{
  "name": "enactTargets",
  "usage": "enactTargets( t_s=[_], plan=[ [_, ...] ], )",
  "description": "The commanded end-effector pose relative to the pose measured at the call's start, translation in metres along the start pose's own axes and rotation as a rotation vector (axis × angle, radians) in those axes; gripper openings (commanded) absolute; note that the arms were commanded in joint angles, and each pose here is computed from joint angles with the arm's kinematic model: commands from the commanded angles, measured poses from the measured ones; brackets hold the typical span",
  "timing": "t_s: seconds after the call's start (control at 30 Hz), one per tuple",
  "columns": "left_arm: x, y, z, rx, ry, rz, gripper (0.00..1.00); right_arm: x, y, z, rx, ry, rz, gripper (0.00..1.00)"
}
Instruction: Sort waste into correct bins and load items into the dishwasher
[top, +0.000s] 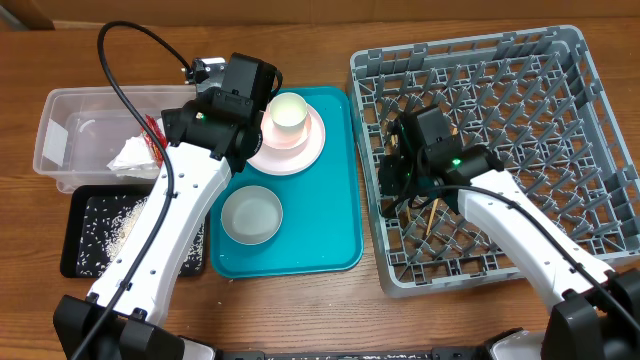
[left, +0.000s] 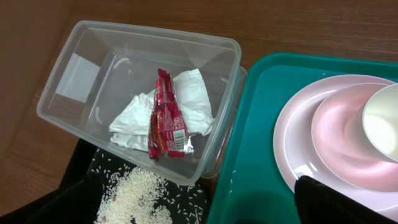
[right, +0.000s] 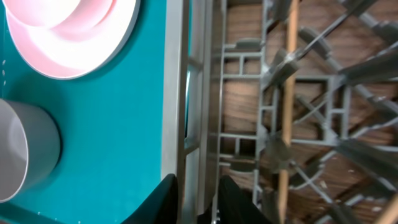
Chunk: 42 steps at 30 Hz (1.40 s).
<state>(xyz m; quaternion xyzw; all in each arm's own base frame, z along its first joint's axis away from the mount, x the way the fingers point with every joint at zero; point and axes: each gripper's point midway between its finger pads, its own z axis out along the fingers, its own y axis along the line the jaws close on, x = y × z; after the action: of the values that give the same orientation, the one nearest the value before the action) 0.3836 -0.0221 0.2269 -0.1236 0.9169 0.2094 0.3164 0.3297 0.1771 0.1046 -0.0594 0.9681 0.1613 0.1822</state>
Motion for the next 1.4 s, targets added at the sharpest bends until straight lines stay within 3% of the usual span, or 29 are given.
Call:
enactTargets(
  t_s=[0.0, 0.3, 0.53, 0.7, 0.9, 1.37],
  plan=[
    [-0.009, 0.004, -0.004, -0.013, -0.026, -0.01, 1.0, 0.007, 0.012, 0.006, -0.073, 0.018, -0.004, 0.25],
    [-0.009, 0.004, -0.004, -0.013, -0.026, -0.01, 1.0, 0.004, 0.026, 0.006, -0.153, 0.01, -0.013, 0.25],
    [-0.009, 0.004, -0.004, -0.013, -0.026, -0.01, 1.0, 0.008, 0.024, 0.009, -0.151, 0.015, -0.011, 0.31],
    [-0.009, 0.004, -0.004, -0.013, -0.026, -0.01, 1.0, 0.011, 0.022, 0.012, -0.147, 0.025, -0.009, 0.3],
    [-0.009, 0.004, -0.004, -0.013, -0.026, -0.01, 1.0, 0.009, 0.023, 0.012, -0.151, 0.015, -0.011, 0.21],
    [-0.009, 0.004, -0.004, -0.013, -0.026, -0.011, 1.0, 0.013, 0.021, 0.013, -0.146, 0.029, -0.007, 0.17]
  ],
)
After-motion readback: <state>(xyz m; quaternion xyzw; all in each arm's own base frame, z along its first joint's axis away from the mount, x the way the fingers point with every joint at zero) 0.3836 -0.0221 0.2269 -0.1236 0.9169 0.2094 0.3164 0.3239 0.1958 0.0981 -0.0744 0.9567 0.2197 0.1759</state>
